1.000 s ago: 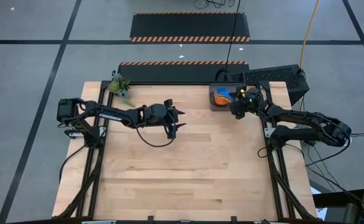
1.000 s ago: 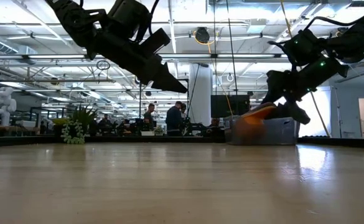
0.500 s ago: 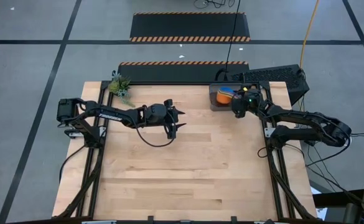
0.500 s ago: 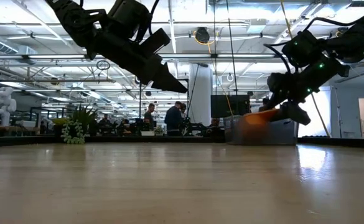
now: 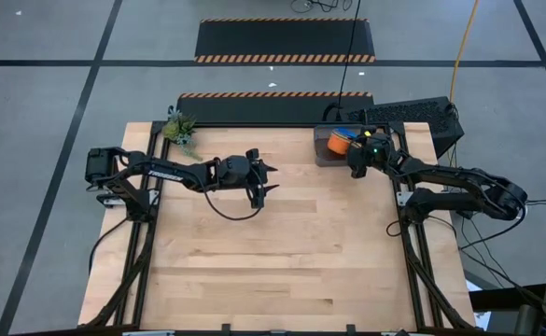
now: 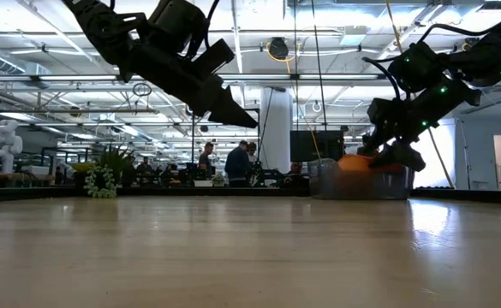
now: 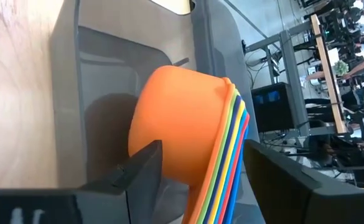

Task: Nest measuring cups in basket
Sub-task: Put the stack of measuring cups into the black bin

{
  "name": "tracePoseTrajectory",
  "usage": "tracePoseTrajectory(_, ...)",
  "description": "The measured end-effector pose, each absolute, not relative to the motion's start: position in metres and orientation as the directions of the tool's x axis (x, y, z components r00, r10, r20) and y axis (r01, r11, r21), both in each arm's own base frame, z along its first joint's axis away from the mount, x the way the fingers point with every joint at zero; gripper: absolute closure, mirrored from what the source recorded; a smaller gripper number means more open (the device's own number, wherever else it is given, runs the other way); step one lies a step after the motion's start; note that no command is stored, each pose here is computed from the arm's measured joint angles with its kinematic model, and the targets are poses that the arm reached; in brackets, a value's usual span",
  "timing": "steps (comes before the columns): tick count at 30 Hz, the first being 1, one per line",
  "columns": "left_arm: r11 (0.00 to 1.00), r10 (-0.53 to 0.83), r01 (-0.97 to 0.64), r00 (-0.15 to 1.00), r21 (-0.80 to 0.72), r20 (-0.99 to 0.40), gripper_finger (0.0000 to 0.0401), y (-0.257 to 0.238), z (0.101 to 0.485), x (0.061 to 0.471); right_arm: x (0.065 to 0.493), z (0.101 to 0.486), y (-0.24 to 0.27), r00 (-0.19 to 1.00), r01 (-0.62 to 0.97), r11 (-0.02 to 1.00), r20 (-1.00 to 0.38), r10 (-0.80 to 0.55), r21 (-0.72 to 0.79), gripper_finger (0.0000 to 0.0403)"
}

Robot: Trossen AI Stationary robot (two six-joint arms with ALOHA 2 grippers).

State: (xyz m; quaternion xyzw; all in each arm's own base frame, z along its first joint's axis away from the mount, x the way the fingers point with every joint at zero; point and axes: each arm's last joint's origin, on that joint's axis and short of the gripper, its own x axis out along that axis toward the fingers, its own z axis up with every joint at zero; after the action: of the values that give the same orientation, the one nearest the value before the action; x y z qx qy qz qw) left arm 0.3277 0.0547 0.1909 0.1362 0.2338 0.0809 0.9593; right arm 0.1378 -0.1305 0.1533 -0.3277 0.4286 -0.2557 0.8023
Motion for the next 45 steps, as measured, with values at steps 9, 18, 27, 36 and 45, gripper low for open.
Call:
tracePoseTrajectory(9,0.949,0.219,-0.093,0.881,0.302,-0.419,0.0167,0.055,0.192,0.328,0.138,0.153,-0.130,0.499,0.173,0.676,-0.528,-0.687,-0.716,0.0229)
tracePoseTrajectory(18,0.949,0.220,-0.094,0.881,0.302,-0.418,0.0167,0.055,0.192,0.328,0.137,0.152,-0.130,0.499,0.260,0.703,-0.531,-0.685,-0.662,0.0237)
tracePoseTrajectory(27,0.949,0.221,-0.094,0.881,0.302,-0.418,0.0167,0.055,0.192,0.328,0.139,0.163,-0.123,0.546,0.359,0.707,-0.477,-0.688,-0.609,0.0228)
tracePoseTrajectory(36,0.949,0.231,-0.116,0.890,0.295,-0.393,0.0167,0.058,0.194,0.329,0.158,0.212,-0.125,0.444,0.608,0.714,-0.596,-0.669,-0.348,0.0238)
tracePoseTrajectory(45,0.951,0.232,-0.123,0.891,0.285,-0.391,0.0167,0.059,0.194,0.329,0.186,0.262,-0.167,0.407,0.698,0.699,-0.718,-0.565,-0.155,0.0200)
